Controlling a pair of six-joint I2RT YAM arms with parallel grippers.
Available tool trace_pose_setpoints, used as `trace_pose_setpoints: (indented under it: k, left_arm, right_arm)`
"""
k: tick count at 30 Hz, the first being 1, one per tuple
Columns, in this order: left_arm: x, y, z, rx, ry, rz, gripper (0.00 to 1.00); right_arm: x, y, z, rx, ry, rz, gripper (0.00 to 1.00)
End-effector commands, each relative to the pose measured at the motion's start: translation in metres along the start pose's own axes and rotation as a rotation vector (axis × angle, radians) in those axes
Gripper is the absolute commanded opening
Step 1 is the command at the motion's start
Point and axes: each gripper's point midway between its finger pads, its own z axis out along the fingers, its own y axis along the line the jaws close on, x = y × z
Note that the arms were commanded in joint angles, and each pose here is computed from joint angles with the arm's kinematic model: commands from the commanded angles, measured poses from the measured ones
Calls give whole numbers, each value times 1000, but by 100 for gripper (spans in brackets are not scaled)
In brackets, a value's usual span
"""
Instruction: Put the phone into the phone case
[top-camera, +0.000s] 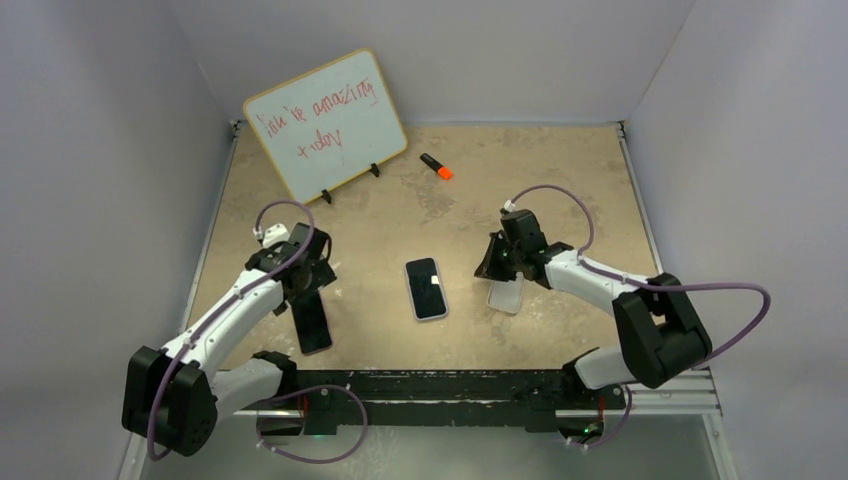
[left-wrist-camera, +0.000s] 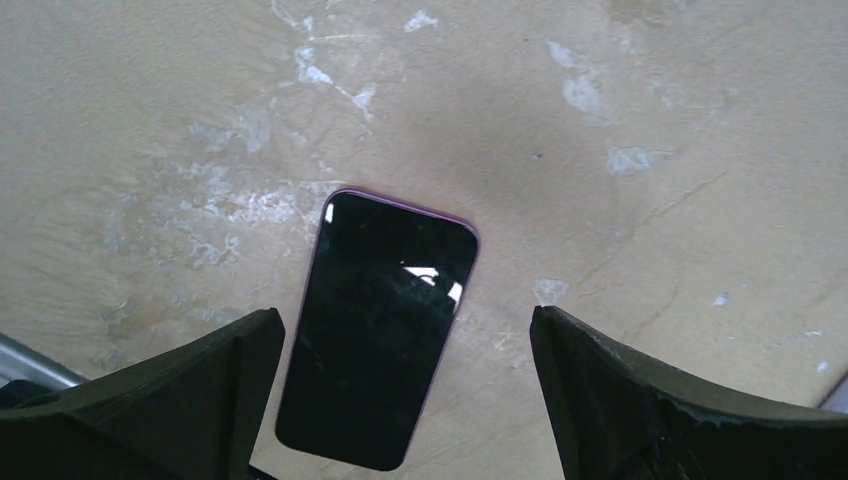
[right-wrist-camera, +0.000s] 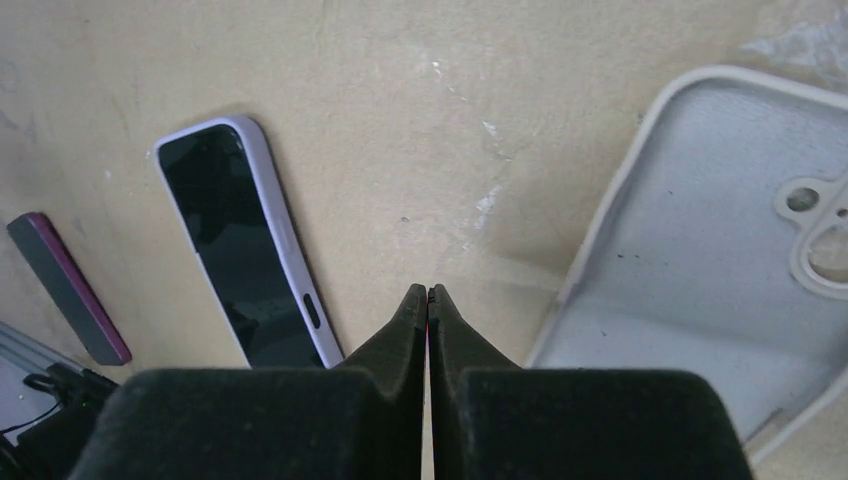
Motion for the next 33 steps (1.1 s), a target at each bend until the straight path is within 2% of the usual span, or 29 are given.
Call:
trace_pose_setpoints:
  k: [1, 4, 13, 20, 26, 33]
  left_arm:
    - [7, 13, 6, -80, 38, -5, 100]
    - [12, 10, 11, -71, 58, 0, 100]
    - [40, 9, 26, -63, 152, 19, 98]
    - [44, 9, 33, -72, 162, 43, 99]
    - [51, 9, 38, -75, 186, 60, 100]
    - [54, 8, 43, -65, 178, 61, 100]
  right_arm:
    - [1, 16, 1, -103, 8, -53, 0]
    - [-2, 17, -1, -109, -12, -57, 0]
    - [-11, 22, -19, -124, -78, -60, 27]
    - [-5, 23, -26, -136, -63, -66, 40]
    - [-3, 21, -27, -134, -64, -60, 44]
    - [-2, 21, -30, -137, -70, -51, 40]
